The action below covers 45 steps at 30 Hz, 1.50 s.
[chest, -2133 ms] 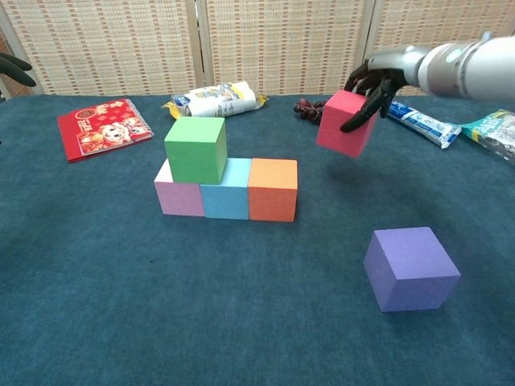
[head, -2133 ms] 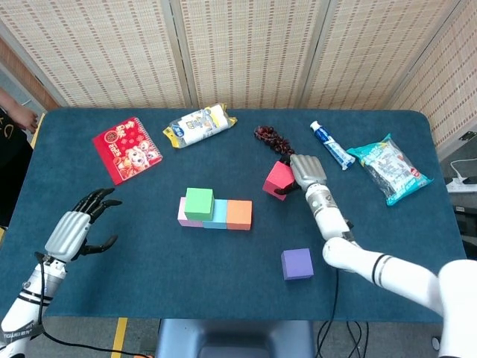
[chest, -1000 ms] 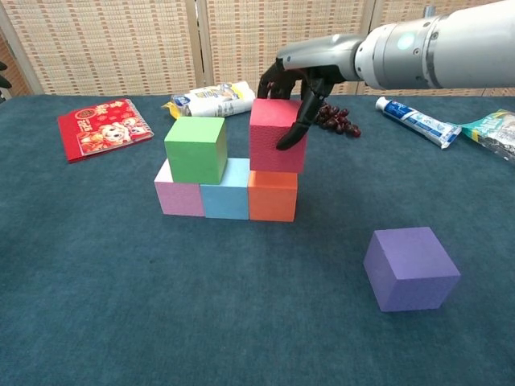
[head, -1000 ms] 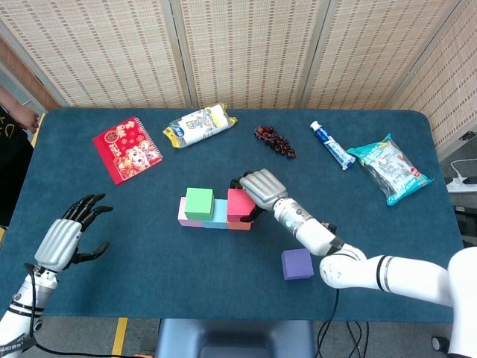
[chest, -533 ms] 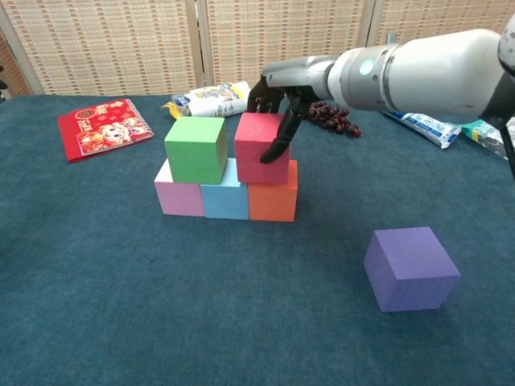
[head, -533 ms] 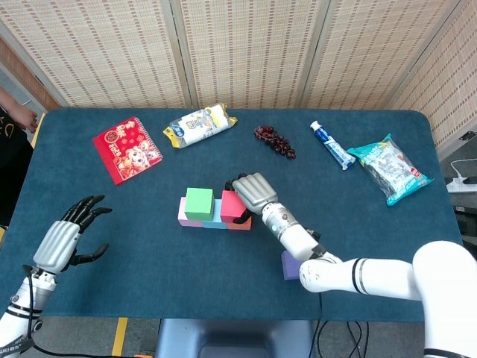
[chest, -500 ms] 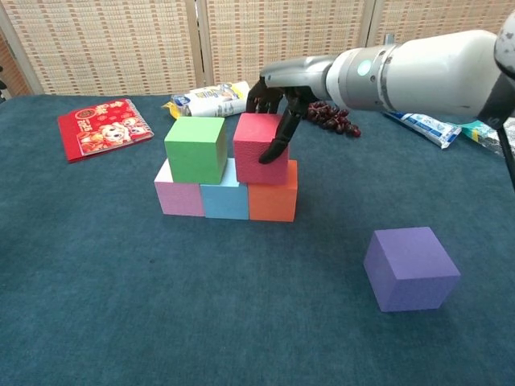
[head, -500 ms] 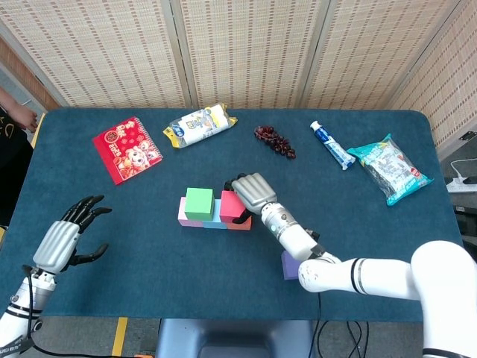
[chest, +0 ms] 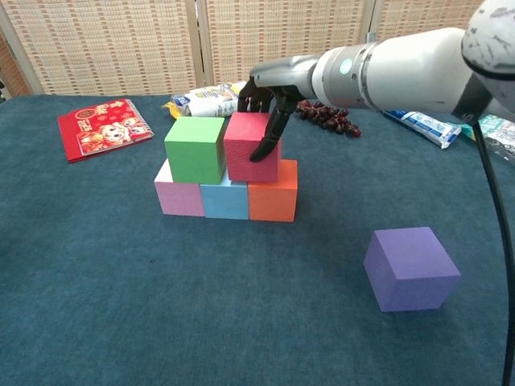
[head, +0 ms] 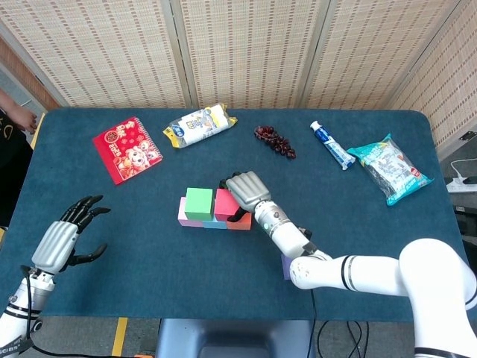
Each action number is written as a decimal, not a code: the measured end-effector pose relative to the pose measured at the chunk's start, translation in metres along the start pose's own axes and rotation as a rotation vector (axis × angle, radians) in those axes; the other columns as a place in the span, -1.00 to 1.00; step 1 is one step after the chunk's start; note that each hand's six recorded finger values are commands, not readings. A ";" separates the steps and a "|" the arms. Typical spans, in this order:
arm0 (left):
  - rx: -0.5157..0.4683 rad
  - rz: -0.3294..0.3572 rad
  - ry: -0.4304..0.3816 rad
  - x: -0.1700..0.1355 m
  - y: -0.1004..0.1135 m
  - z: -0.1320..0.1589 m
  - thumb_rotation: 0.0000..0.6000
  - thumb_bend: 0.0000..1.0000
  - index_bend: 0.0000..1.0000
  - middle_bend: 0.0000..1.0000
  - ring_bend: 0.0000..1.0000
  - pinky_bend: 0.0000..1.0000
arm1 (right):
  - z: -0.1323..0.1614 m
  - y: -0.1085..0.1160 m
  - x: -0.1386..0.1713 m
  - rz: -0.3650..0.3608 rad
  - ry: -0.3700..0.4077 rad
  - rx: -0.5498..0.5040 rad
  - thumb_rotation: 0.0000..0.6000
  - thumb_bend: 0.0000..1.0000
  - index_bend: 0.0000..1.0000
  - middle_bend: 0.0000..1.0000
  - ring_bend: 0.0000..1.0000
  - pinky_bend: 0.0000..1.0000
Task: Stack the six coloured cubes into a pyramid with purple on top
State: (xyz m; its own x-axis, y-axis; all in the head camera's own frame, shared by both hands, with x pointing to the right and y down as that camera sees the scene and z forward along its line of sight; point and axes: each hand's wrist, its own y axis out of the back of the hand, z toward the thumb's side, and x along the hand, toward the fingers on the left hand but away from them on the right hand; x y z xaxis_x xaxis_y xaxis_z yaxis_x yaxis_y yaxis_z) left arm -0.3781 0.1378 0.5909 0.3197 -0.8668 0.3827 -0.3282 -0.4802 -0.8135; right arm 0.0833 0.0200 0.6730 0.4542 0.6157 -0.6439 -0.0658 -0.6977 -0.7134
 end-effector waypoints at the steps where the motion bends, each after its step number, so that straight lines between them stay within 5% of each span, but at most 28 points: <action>1: 0.000 -0.001 0.000 0.000 0.000 0.000 1.00 -0.37 -0.59 -0.88 -1.00 -0.75 | 0.000 0.000 0.000 0.001 -0.001 0.001 1.00 -0.35 -0.11 -0.13 -0.36 -0.11; 45: -0.023 -0.003 0.006 -0.001 0.000 -0.006 1.00 -0.37 -0.60 -0.88 -1.00 -0.75 | 0.014 -0.005 -0.011 0.016 -0.017 0.018 1.00 -0.35 -0.20 -0.13 -0.40 -0.13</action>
State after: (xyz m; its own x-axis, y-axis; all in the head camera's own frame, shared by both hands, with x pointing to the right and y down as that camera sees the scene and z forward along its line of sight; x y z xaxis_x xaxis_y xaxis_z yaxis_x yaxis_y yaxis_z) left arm -0.3834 0.1379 0.5930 0.3156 -0.8662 0.3874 -0.3476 -0.4854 -0.8022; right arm 0.0661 0.0218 0.6797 0.4374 0.6108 -0.6600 -0.0888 -0.7011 -0.7076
